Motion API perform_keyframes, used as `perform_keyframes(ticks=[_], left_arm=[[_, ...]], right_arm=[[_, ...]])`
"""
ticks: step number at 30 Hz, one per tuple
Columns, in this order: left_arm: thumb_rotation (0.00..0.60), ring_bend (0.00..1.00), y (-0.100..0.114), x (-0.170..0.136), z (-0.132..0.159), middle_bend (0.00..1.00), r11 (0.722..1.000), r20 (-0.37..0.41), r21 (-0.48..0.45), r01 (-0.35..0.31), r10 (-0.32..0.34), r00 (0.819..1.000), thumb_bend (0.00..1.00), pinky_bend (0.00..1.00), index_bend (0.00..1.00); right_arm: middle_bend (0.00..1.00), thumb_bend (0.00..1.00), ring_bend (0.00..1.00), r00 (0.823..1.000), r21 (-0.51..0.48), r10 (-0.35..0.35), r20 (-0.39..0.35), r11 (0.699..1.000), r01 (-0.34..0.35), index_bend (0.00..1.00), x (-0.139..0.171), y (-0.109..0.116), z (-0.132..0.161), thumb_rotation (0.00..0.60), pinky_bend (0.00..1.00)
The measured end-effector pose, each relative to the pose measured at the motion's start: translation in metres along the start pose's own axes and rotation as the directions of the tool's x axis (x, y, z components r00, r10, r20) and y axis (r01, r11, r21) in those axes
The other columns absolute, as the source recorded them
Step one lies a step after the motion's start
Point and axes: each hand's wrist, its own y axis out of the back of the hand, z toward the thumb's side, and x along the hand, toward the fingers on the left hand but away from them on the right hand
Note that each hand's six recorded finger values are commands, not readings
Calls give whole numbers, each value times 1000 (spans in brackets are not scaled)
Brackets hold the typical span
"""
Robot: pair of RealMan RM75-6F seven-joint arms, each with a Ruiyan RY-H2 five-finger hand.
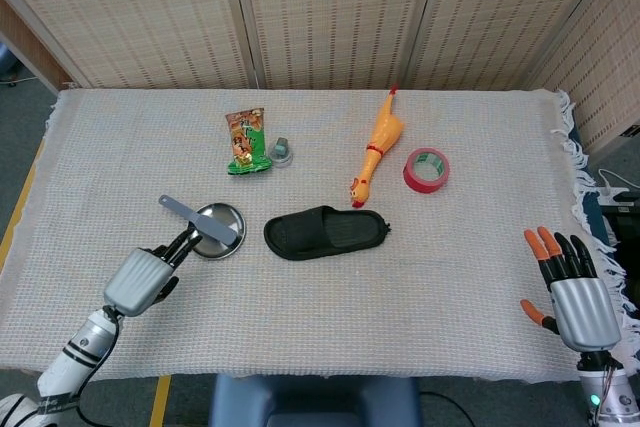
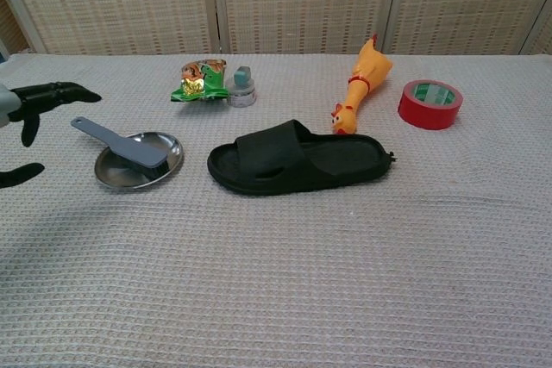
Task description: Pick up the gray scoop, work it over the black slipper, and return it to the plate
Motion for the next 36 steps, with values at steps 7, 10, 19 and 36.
perform_keyframes(ticks=[7, 10, 19, 36], left_arm=[[600, 537, -12, 52, 11, 125, 996, 53, 84, 26, -31, 998, 420, 844, 84], [600, 537, -20, 67, 5, 122, 989, 52, 137, 48, -55, 997, 420, 844, 96], [600, 537, -38, 95, -7, 125, 969, 48, 224, 106, -120, 992, 419, 844, 123], [600, 537, -54, 110, -16, 179, 949, 13, 259, 178, -188, 982, 420, 844, 168]], right_arm=[[0, 64, 0, 1000, 14, 28, 5, 1000, -28, 0, -4, -8, -2, 600, 0], [0, 65, 0, 999, 21, 38, 13, 999, -38, 0, -5, -10, -4, 600, 0], [0, 65, 0, 996, 17, 83, 22, 996, -83, 0, -6, -17, -5, 600, 0], [0, 65, 0, 994, 7, 105, 20, 994, -105, 0, -5, -19, -4, 600, 0]])
